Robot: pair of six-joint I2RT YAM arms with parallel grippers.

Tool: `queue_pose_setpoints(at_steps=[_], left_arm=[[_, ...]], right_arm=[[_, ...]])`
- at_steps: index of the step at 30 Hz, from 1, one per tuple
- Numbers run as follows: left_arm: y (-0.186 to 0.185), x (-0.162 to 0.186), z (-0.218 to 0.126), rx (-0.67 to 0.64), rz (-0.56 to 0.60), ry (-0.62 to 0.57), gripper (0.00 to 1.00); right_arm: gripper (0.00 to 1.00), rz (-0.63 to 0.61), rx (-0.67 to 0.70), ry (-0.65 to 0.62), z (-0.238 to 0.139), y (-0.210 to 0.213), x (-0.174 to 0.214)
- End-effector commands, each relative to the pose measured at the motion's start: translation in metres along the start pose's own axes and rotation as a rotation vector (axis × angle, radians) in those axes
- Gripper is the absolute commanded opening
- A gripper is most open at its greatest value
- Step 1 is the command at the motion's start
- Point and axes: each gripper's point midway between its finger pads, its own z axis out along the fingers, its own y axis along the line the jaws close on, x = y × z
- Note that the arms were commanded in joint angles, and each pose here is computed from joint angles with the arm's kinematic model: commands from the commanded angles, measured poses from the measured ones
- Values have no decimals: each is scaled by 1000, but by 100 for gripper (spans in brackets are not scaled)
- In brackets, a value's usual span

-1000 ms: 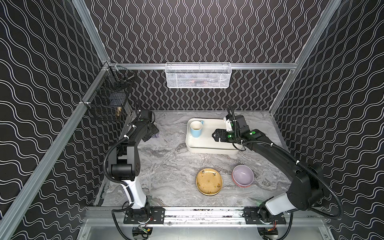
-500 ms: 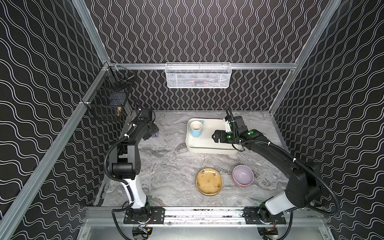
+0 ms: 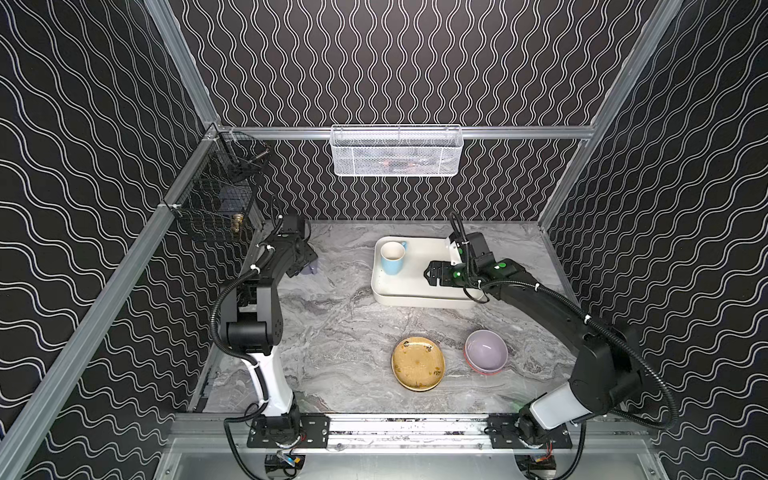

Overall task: Place the mixed dishes into the plastic bin
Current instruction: 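Lower the left gripper onto the purple mug rim and grasp it, then lift the purple mug and carry it into the cream bin beside the blue mug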

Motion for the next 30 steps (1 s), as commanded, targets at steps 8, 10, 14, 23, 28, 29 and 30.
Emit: queue_pose_setpoints(at_steps=[8,10,14,23,28,29,30], left_arm=[[6,3,19,-31,-10,28,65],[6,2,21,-32,-11,30,65],[5,5,26,-29,-10,43,61],[6,20,37,-18,-8,89,18],[2,25,28,18,4,108,6],[0,27,26,31,7,117,5],[-2,28,22,44,14,121,5]], right_arm=[[96,-10,5,-17,4,-1,-4],[96,-9,6,-13,5,-1,-4],[96,-9,9,-8,7,-1,-4],[96,-7,14,-6,6,-3,-2],[96,-6,6,0,4,-1,-1],[95,-5,7,-2,3,-1,-1],[95,-3,2,-3,1,0,-1]])
